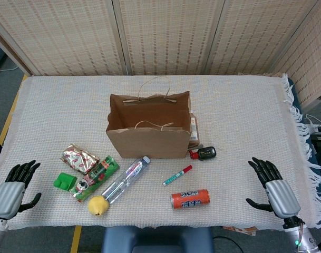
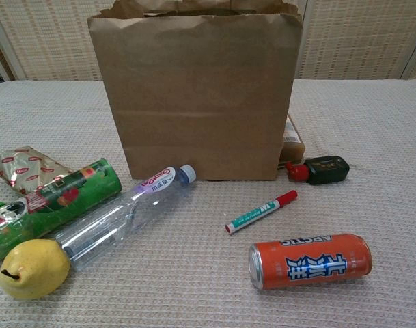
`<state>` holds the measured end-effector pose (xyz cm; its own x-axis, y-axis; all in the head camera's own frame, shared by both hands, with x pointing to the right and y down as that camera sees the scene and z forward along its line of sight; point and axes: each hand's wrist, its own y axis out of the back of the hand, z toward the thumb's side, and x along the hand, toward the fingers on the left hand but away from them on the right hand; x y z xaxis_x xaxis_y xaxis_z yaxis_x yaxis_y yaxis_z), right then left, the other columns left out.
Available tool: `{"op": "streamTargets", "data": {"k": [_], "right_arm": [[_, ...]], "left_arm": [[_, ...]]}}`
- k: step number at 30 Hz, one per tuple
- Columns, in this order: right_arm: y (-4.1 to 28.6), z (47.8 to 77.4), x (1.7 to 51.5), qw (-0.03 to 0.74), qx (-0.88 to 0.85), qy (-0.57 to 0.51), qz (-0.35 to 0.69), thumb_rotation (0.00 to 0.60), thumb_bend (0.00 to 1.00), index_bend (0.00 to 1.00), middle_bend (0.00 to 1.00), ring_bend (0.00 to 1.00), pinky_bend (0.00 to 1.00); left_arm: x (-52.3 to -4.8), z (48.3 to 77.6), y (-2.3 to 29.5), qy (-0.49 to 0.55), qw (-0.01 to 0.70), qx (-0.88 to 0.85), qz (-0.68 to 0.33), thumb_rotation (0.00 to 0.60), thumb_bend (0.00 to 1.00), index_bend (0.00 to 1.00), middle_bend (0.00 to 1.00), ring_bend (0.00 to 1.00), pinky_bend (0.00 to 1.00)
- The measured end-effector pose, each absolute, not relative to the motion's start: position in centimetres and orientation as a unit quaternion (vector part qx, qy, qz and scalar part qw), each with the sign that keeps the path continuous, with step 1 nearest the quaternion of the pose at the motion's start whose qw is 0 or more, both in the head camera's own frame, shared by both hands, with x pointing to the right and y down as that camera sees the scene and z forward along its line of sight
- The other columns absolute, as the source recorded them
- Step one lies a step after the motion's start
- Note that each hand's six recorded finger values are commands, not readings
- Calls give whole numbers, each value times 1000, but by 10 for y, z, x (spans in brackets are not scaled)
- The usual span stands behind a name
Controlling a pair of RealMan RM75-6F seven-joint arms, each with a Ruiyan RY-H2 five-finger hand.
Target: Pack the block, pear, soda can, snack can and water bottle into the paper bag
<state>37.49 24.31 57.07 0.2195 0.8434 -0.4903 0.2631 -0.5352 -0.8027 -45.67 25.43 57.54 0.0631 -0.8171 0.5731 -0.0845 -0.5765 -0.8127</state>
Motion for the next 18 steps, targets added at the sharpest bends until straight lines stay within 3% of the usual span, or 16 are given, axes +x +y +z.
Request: {"op": "streamTargets", "data": {"k": [13, 18], "right_arm": [[245, 571, 374, 287, -730, -378, 493, 600, 32, 0, 0, 0, 0], [245, 571, 374, 281, -731, -376, 495, 600, 31, 0, 0, 0, 0]], "left_arm": [[-453, 581, 259, 312, 300, -677, -595, 600, 336, 0, 0, 0, 39], [-451, 586, 261, 288, 297, -689, -595, 600, 338, 0, 0, 0, 92]]}}
